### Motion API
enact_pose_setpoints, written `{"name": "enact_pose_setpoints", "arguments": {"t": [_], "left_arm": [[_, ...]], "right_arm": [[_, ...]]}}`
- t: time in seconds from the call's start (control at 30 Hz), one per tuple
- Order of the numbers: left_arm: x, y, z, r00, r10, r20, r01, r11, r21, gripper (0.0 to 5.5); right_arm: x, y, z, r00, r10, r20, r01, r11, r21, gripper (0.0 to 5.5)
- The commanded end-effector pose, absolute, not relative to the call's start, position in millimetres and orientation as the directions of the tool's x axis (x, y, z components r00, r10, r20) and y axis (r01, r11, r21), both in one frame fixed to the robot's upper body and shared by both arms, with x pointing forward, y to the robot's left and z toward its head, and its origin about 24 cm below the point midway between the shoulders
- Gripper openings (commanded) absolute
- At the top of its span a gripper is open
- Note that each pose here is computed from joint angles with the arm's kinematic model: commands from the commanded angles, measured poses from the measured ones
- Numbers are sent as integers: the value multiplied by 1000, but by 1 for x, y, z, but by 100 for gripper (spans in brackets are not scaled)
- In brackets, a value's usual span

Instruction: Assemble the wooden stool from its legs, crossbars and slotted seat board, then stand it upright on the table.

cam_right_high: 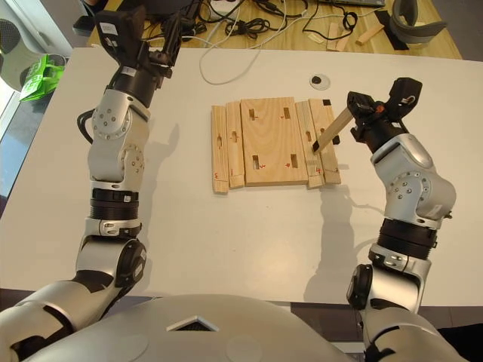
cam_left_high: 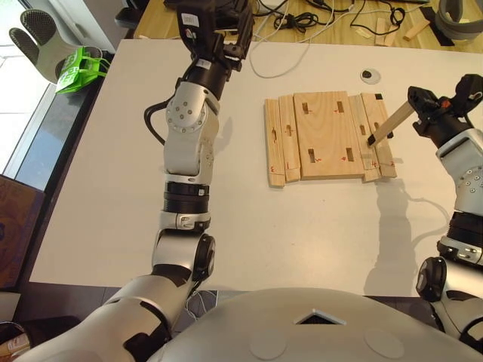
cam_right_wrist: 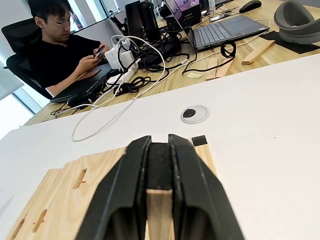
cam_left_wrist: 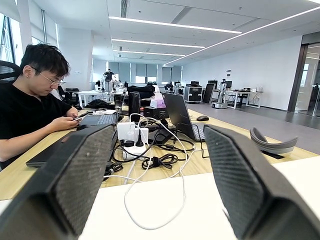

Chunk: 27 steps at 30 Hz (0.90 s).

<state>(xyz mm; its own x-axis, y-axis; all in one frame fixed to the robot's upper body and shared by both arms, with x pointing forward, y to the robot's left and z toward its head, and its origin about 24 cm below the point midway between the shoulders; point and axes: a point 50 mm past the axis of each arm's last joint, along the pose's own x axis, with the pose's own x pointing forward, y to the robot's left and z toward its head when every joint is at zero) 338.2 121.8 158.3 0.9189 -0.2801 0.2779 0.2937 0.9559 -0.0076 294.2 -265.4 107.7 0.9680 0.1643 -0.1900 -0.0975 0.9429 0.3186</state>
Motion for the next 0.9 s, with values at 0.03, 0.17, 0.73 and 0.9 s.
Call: {"name": "enact_pose_setpoints", "arguments": {"t": [0.03,0.17,0.73,0.9], "left_arm": [[334,117,155,922,-286,260,301,953,-20,331],[333,112,156,918,-301,258,318,948,-24,331],[329,109,155,917,-323,234,335,942,-13,331],[326,102,153,913,-338,230,350,937,-12,331]], "right_arm": [[298,-293,103,975,121,-187,-65,957,283,39],[306,-301,104,976,126,-175,-80,965,249,39],[319,-292,107,870,353,-344,-403,912,-82,39],[327,-287,108,866,371,-335,-437,887,-148,39]]}}
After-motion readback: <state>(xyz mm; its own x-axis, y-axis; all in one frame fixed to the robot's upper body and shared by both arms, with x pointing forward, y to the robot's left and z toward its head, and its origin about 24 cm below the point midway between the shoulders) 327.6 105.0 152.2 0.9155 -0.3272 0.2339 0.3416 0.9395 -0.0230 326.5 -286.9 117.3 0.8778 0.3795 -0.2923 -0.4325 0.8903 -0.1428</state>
